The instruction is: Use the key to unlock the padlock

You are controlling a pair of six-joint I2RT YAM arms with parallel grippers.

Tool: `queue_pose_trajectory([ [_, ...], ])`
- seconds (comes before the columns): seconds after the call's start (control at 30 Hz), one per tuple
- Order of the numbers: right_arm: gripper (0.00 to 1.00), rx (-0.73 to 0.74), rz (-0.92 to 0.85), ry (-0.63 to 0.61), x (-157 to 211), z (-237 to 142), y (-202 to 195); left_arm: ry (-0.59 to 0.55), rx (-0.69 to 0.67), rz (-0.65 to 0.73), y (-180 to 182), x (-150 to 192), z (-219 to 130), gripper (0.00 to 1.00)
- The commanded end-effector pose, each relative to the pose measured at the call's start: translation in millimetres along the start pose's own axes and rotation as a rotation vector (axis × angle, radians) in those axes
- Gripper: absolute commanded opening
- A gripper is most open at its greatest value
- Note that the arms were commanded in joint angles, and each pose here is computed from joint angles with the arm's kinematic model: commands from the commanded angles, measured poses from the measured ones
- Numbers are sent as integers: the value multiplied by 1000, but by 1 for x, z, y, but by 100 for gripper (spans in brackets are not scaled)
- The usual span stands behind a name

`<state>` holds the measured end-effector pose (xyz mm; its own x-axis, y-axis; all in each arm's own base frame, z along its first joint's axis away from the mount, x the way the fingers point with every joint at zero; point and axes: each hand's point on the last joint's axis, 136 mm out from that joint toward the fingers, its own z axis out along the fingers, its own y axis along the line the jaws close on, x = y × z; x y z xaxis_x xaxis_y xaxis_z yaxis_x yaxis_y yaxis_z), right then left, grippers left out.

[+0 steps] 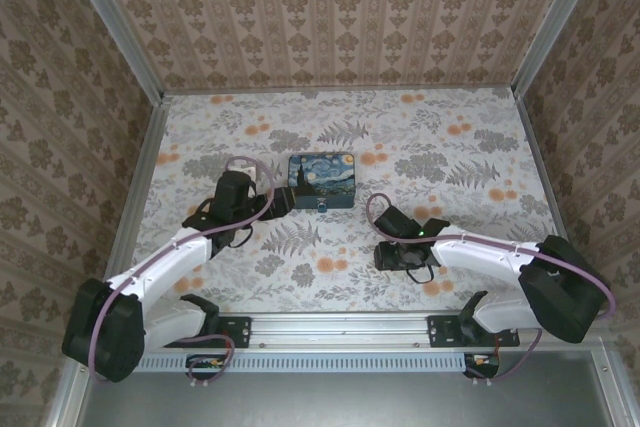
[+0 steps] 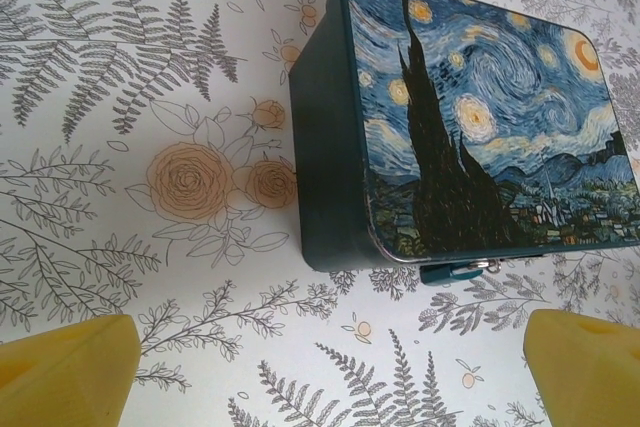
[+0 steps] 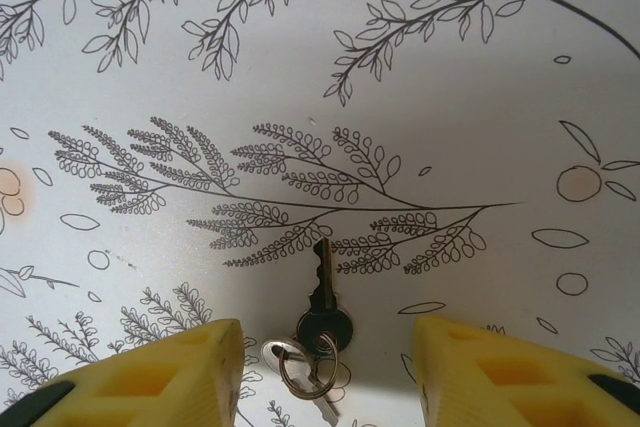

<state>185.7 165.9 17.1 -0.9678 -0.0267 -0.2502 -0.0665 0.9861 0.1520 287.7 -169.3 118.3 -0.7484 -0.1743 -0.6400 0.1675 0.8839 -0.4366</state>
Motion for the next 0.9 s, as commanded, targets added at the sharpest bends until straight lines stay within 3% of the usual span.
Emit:
queue_pose_trajectory([
  [0.0, 49, 10, 6, -25, -8, 0, 4, -48, 19, -5, -10, -17, -2, 100],
  [0.63, 38, 60, -66, 11, 2, 13, 17, -55, 22, -3, -11, -16, -2, 100],
  [0.87, 14, 38, -52, 12, 4, 16, 22, -57, 23, -3, -12, -17, -2, 100],
])
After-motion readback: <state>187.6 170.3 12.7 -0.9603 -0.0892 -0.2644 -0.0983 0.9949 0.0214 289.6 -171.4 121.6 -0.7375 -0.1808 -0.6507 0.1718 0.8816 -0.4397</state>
